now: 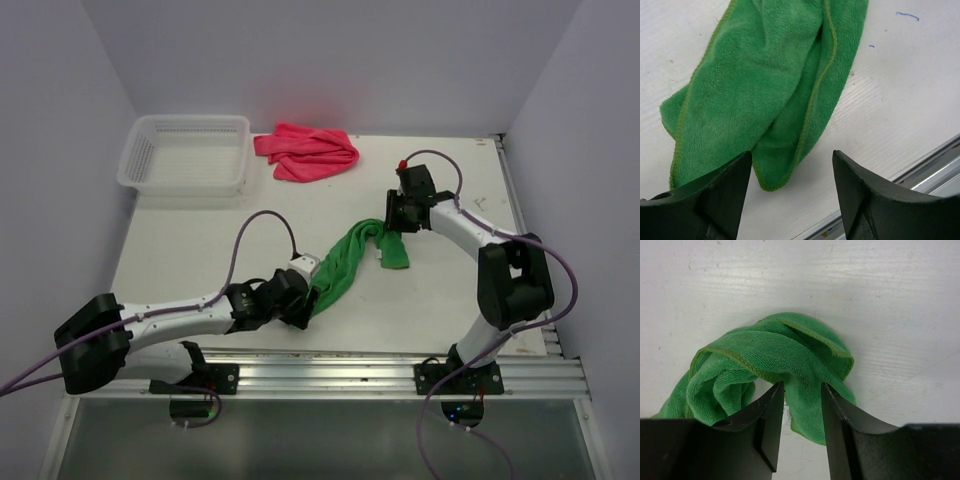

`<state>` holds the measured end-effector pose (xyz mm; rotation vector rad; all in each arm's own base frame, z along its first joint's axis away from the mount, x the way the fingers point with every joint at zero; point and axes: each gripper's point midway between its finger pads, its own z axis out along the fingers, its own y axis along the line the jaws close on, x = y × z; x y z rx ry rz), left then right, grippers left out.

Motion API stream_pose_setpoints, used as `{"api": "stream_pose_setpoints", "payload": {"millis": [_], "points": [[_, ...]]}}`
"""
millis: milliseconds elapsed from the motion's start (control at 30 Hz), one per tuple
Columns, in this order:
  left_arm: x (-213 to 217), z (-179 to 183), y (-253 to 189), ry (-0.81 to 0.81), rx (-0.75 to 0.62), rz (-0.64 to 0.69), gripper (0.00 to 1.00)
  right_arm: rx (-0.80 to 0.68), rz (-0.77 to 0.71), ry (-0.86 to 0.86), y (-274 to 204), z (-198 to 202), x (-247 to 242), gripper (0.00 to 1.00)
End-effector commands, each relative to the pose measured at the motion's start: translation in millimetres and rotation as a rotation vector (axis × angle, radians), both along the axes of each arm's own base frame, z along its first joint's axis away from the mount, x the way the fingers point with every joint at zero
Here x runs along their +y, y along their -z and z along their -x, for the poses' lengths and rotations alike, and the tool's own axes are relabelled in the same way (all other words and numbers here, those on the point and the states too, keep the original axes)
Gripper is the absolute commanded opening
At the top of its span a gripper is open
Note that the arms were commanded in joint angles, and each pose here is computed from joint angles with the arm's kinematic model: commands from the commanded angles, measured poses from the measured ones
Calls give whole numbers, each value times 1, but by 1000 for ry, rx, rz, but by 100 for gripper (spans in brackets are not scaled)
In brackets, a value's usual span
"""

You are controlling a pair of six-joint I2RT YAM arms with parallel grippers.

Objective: Roll the towels
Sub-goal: Flatten the towel

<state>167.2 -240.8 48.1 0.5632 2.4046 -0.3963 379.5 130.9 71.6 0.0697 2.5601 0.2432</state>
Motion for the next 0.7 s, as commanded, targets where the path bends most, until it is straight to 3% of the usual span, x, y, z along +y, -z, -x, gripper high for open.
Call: {"api": "stream_pose_setpoints", "payload": {"millis": [0, 133, 433, 633, 667], "points": [[2, 1, 1, -6, -38, -52, 69, -22, 1, 9, -12, -10, -8, 40], [17, 5, 12, -53, -51, -136, 66, -14, -15, 1, -11, -8, -9, 41], [11, 12, 19, -21, -59, -175, 62, 2, -35, -10, -4, -5, -6, 43], [10, 13, 23, -11, -68, -194, 52, 5, -38, -15, -4, -3, -5, 44], [10, 13, 24, -10, -67, -199, 44, 6, -39, -16, -4, -3, -5, 44]]}}
